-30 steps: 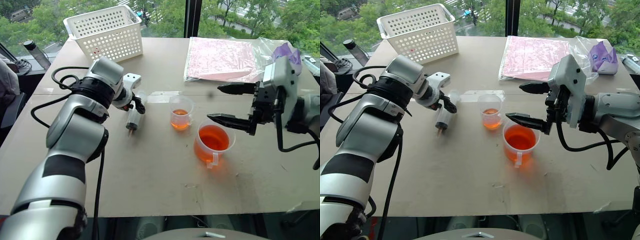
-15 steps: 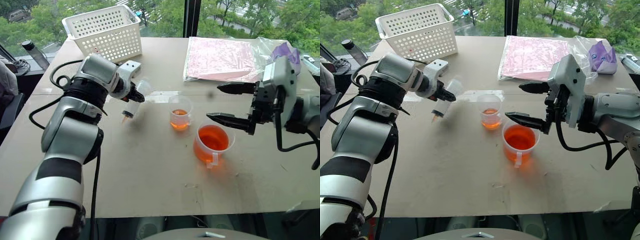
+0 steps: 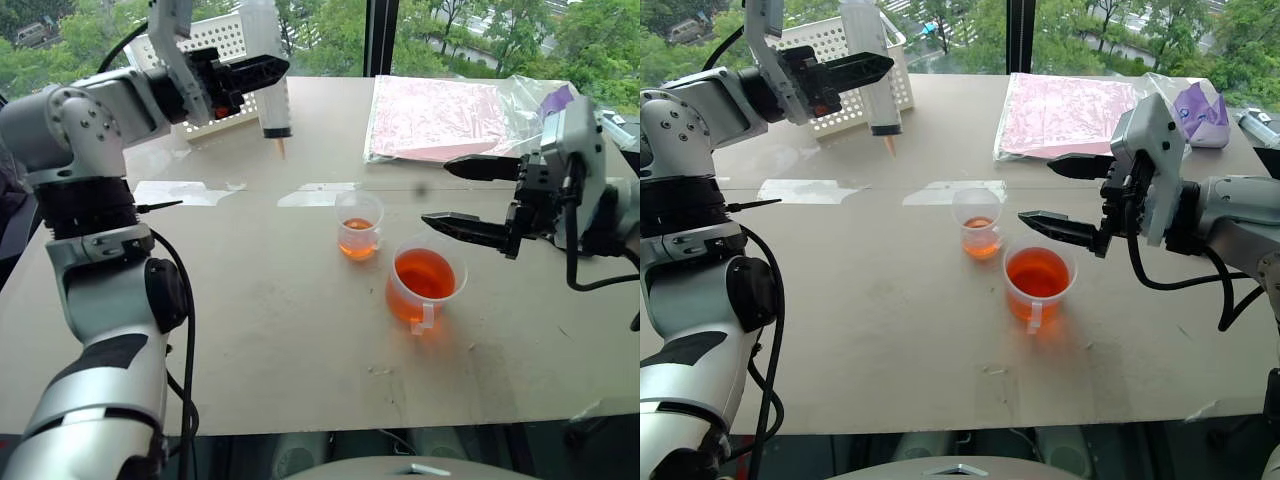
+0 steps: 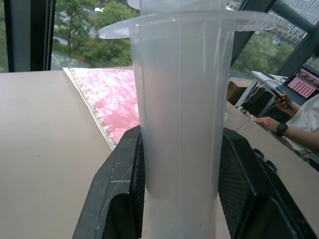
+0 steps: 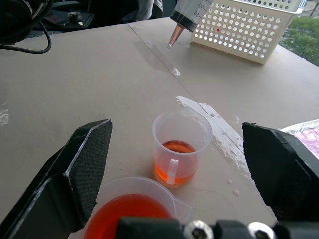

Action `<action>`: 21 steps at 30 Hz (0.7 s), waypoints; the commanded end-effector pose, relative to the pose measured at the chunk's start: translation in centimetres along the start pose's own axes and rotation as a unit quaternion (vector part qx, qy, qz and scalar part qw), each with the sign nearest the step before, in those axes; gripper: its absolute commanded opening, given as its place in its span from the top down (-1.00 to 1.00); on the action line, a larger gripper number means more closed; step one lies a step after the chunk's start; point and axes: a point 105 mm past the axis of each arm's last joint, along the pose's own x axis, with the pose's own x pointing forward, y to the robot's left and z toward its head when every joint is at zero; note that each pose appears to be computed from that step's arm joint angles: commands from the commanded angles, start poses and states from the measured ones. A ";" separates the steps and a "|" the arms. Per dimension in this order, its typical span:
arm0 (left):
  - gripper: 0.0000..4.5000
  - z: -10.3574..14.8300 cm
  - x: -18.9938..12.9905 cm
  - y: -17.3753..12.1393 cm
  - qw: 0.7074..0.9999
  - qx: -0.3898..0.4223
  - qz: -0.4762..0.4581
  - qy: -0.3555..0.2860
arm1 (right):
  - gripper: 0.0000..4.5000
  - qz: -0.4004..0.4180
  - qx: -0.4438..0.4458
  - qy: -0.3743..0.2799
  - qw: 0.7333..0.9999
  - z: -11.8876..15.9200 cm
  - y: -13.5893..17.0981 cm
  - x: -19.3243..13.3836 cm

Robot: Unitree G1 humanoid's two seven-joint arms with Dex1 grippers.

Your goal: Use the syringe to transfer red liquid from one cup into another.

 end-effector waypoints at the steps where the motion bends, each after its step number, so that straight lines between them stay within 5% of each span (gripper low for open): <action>1: 0.40 0.5 0.8 -5.4 0.989 0.055 -0.123 -0.068 | -0.98 -0.040 -0.012 -0.076 0.996 3.0 -1.6 -2.0; 10: 0.40 -6.2 4.3 -12.9 0.952 0.120 -0.271 -0.076 | -0.98 -0.135 -0.022 -0.144 0.980 2.8 -2.8 -5.8; 21: 0.40 -10.3 5.3 -14.8 0.942 0.119 -0.313 -0.040 | -0.98 -0.157 -0.022 -0.156 0.975 3.4 -0.9 -6.9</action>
